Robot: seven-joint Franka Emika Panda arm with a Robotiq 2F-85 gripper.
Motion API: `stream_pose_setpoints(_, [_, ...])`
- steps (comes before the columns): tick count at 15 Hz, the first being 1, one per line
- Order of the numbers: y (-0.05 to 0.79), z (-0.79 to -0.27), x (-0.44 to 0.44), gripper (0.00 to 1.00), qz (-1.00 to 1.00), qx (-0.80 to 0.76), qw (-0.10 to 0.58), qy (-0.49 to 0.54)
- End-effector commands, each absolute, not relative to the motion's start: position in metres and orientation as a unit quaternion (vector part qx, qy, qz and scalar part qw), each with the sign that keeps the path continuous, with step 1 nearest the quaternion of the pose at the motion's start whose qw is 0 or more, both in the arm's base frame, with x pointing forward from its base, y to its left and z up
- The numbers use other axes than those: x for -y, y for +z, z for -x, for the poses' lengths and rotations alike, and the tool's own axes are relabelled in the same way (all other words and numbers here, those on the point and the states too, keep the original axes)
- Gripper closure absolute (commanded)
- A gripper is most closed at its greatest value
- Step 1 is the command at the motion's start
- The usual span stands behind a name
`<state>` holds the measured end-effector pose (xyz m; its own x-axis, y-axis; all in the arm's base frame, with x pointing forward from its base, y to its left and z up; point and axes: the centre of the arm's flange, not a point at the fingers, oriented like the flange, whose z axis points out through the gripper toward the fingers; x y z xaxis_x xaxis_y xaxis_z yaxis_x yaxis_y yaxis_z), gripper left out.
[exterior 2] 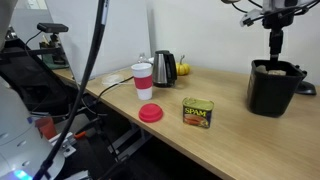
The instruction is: Remove the brown paper from the bin and put it on the table
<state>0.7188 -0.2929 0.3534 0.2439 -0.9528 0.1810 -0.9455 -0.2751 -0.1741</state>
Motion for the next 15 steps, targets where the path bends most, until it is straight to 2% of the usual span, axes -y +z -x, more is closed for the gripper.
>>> stream_pose_setpoints(1, [0.346,-0.725,0.295,0.00,0.808,-0.578,0.024,-0.112])
stream_pose_setpoints(15, [0.316,-0.723,0.308,0.00,0.820,-0.560,0.007,-0.117])
